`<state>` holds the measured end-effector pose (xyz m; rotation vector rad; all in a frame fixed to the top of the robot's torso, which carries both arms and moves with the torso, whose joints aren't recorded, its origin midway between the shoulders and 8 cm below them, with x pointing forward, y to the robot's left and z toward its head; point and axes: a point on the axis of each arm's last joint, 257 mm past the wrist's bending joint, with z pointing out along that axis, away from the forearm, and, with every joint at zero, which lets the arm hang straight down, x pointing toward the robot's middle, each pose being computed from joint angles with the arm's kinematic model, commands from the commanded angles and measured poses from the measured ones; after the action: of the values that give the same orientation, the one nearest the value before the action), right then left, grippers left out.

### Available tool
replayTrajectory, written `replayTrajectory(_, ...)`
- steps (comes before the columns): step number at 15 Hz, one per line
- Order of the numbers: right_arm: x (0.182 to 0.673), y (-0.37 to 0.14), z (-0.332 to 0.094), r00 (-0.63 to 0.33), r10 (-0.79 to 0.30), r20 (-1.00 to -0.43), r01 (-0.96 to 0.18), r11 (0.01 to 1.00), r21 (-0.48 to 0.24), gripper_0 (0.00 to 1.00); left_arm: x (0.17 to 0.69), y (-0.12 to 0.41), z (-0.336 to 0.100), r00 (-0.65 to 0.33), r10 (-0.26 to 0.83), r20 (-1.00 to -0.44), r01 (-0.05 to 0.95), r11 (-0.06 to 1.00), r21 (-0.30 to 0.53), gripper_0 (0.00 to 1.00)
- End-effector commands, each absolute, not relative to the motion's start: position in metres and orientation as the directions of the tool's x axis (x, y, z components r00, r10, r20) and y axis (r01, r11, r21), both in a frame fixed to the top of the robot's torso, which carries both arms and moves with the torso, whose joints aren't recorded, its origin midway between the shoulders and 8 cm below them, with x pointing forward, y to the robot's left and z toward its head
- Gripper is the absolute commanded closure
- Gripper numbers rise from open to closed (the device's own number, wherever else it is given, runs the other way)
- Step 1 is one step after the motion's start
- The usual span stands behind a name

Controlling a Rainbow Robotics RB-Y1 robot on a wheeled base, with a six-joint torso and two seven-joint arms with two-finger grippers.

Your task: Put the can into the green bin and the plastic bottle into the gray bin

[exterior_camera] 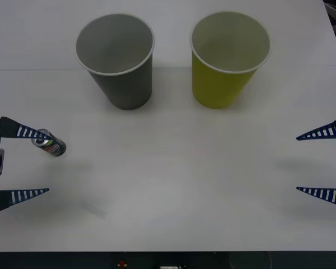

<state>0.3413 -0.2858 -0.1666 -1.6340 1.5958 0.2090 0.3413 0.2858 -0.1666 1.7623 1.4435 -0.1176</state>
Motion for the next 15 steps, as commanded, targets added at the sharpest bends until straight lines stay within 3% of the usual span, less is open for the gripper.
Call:
replayTrajectory(1,0.341,-0.286,-0.167,0.182,-0.755,-0.63,-0.892,0.143,-0.429,0.0,0.347,0.289,-0.165,0.323,0.768,-0.552,0.838,0.038,0.544,0.0)
replayTrajectory(7,0.341,-0.286,-0.167,0.182,-0.755,-0.63,-0.892,0.143,-0.429,0.0,0.356,0.298,-0.162,0.299,0.779,-0.551,0.817,0.09,0.569,0.0)
replayTrajectory(9,0.341,-0.286,-0.167,0.182,-0.755,-0.63,-0.892,0.143,-0.429,0.0,0.355,0.304,-0.163,0.265,0.774,-0.576,0.821,0.132,0.556,0.0)
replayTrajectory(12,0.341,-0.286,-0.167,0.182,-0.755,-0.63,-0.892,0.143,-0.429,0.0,0.349,0.315,-0.166,0.187,0.723,-0.665,0.84,0.234,0.49,0.0)
replayTrajectory(15,0.341,-0.286,-0.167,0.182,-0.755,-0.63,-0.892,0.143,-0.429,0.0,0.347,0.324,-0.162,0.152,0.696,-0.702,0.826,0.3,0.477,0.0)
